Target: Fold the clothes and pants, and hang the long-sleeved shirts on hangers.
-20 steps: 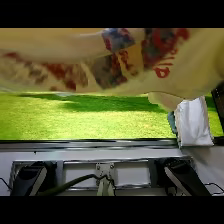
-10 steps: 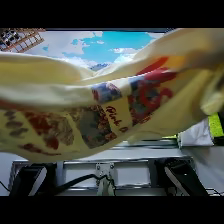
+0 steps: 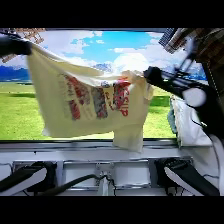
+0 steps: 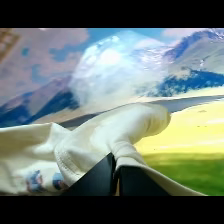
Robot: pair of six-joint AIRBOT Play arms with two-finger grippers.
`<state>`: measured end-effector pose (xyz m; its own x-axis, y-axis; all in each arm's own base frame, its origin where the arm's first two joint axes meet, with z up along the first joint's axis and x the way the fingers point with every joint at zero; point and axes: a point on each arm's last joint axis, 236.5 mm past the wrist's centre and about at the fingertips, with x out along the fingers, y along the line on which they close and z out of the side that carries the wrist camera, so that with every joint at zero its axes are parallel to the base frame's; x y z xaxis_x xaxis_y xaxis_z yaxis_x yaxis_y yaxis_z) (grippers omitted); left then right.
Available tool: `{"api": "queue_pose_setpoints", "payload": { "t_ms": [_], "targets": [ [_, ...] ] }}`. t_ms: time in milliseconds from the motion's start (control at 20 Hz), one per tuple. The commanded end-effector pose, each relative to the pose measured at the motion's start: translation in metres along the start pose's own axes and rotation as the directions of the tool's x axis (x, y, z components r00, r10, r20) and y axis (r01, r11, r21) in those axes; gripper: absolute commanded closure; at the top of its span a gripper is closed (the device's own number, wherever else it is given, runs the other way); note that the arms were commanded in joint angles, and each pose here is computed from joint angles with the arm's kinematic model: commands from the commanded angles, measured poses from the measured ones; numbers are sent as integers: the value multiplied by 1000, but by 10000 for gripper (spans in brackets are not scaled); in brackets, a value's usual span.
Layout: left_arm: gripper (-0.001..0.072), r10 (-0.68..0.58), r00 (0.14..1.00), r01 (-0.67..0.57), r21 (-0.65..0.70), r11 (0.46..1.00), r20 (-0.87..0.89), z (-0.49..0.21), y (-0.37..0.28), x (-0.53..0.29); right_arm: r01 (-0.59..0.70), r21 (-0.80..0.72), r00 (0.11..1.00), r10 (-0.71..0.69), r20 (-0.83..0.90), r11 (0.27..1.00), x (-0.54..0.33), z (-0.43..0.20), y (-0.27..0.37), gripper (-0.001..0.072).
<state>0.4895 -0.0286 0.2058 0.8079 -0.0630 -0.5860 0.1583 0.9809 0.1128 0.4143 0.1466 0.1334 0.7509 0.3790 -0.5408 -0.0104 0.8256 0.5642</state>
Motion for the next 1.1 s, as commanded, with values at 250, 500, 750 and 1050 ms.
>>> {"api": "queue_pose_setpoints", "payload": {
  "t_ms": [250, 500, 750, 1050],
  "targets": [
    [236, -89, 927, -45, -342, 939, -364, -118, -19, 110, 200, 59, 975, -192, -108, 978, 90, 10, -107, 221],
    [349, -178, 947, 37, -460, 887, -268, -106, -54, 44, 385, -86, 875, -393, -282, 919, 13, -32, -186, 308],
    [348, -376, 919, 262, -524, 810, -121, -147, -163, 1, 419, 130, 867, -353, -352, 899, -13, -113, -229, 375],
    [348, -374, 908, 178, -635, 752, -188, -241, -172, -19, 398, 140, 833, -294, -470, 907, 3, -155, -232, 373]
  ]
}}
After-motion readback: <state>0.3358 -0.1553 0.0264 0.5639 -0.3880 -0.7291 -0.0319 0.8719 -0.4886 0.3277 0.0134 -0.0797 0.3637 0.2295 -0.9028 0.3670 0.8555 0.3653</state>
